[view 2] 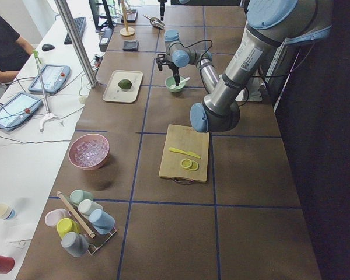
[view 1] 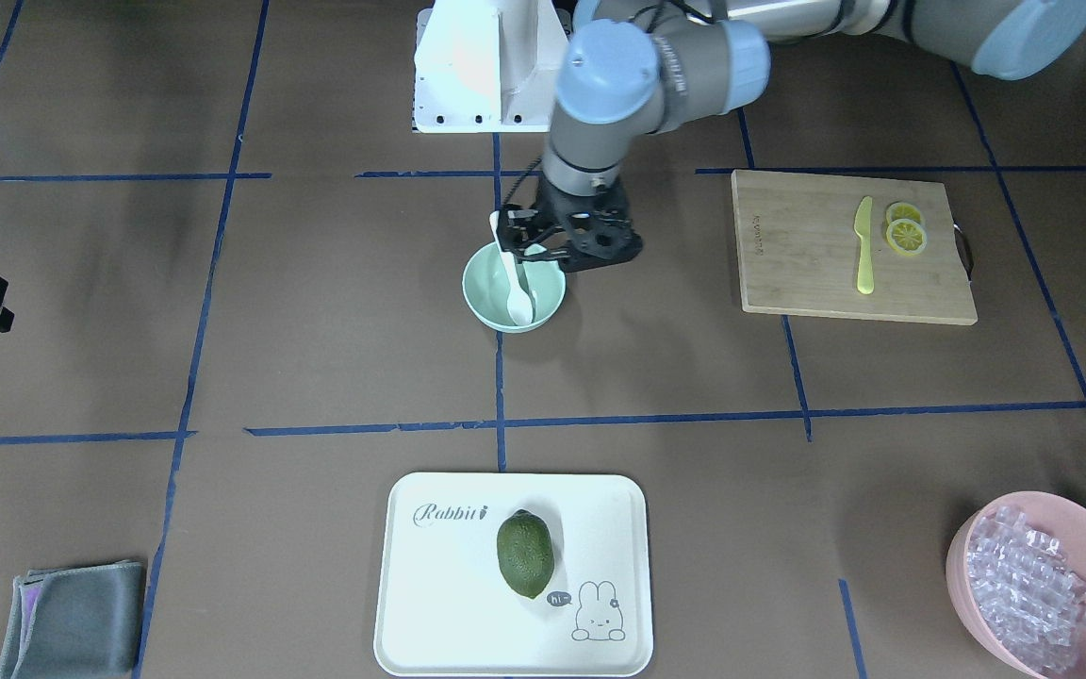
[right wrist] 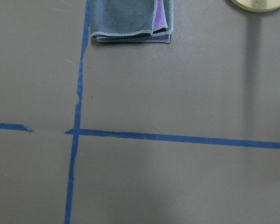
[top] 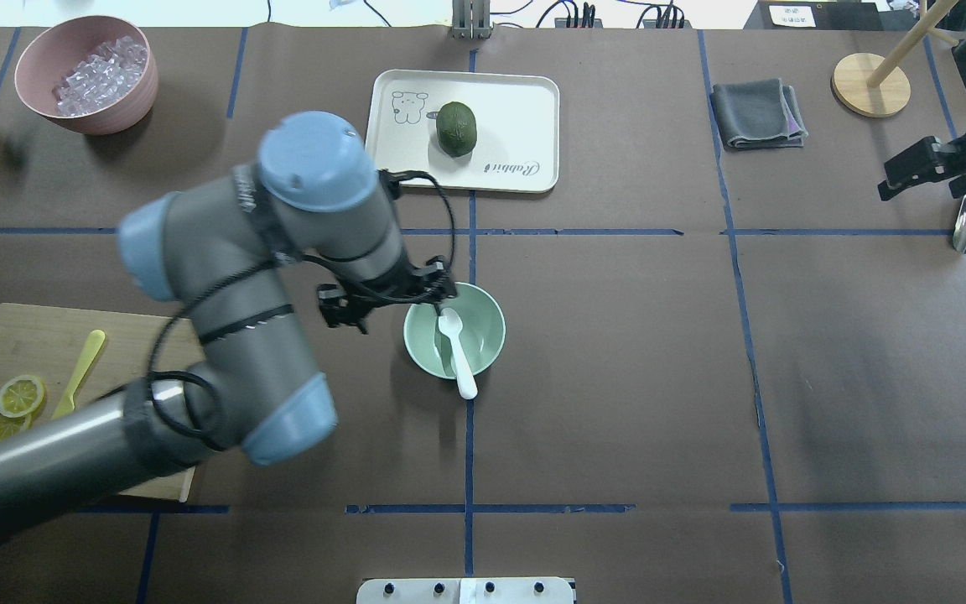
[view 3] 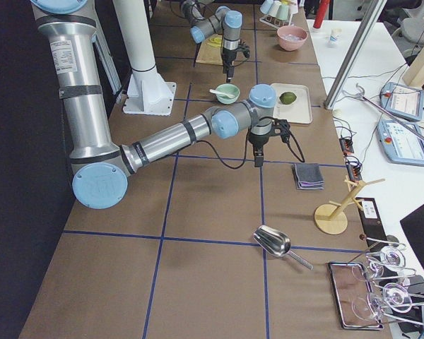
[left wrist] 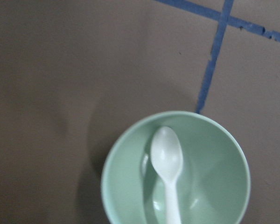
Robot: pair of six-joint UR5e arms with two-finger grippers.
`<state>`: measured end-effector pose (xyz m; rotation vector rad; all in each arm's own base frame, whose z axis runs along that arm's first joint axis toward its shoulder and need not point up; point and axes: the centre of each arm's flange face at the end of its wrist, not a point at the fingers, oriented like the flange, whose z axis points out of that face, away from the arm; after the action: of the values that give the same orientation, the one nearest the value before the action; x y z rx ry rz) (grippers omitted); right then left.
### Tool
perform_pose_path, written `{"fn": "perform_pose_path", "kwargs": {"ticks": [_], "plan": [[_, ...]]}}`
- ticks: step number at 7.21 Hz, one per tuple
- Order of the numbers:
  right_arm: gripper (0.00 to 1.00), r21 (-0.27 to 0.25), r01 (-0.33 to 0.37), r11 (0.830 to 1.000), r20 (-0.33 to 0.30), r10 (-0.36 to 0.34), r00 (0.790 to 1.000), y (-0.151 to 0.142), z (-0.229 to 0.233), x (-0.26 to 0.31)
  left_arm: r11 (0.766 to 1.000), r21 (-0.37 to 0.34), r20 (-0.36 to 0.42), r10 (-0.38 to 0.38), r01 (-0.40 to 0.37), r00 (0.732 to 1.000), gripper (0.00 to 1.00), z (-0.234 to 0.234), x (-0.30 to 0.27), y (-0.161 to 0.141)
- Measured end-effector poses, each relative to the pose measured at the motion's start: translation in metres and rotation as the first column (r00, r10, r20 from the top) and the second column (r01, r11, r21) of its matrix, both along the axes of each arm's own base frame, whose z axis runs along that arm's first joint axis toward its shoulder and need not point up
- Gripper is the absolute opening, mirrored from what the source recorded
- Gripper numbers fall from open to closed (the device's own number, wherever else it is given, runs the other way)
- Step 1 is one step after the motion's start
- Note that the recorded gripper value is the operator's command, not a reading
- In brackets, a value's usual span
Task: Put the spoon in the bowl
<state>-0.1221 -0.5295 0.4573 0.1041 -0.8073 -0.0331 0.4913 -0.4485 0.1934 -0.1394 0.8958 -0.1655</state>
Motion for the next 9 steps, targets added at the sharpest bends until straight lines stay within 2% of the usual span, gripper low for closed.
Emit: {"fn": "perform_pose_path", "kwargs": {"ticks": [2,4,5,7,9], "plan": [[1.00,0.041,0.055,0.998,-0.017,-0.054,0.998,0.014,0.054,0.062,0.990,0.115,0.023,0.084,-0.086,0.996,1.00,0.056,-0.111,-0.016],[1.00,0.081,0.105,0.991,-0.011,-0.104,0.994,0.017,0.116,0.129,0.964,0.200,0.056,0.166,-0.173,0.985,1.00,0.118,-0.227,-0.041],[1.00,0.094,0.115,0.989,-0.012,-0.114,0.993,0.021,0.139,0.154,0.950,0.234,0.076,0.195,-0.207,0.978,1.00,0.163,-0.288,-0.054],[1.00,0.082,0.098,0.992,0.011,-0.099,0.995,0.035,0.159,0.174,0.944,0.238,0.077,0.215,-0.227,0.974,1.00,0.265,-0.396,-0.071],[1.00,0.065,0.052,0.997,0.030,-0.054,0.998,0.038,0.147,0.176,0.955,0.211,0.059,0.201,-0.209,0.978,1.00,0.355,-0.482,-0.061]]}}
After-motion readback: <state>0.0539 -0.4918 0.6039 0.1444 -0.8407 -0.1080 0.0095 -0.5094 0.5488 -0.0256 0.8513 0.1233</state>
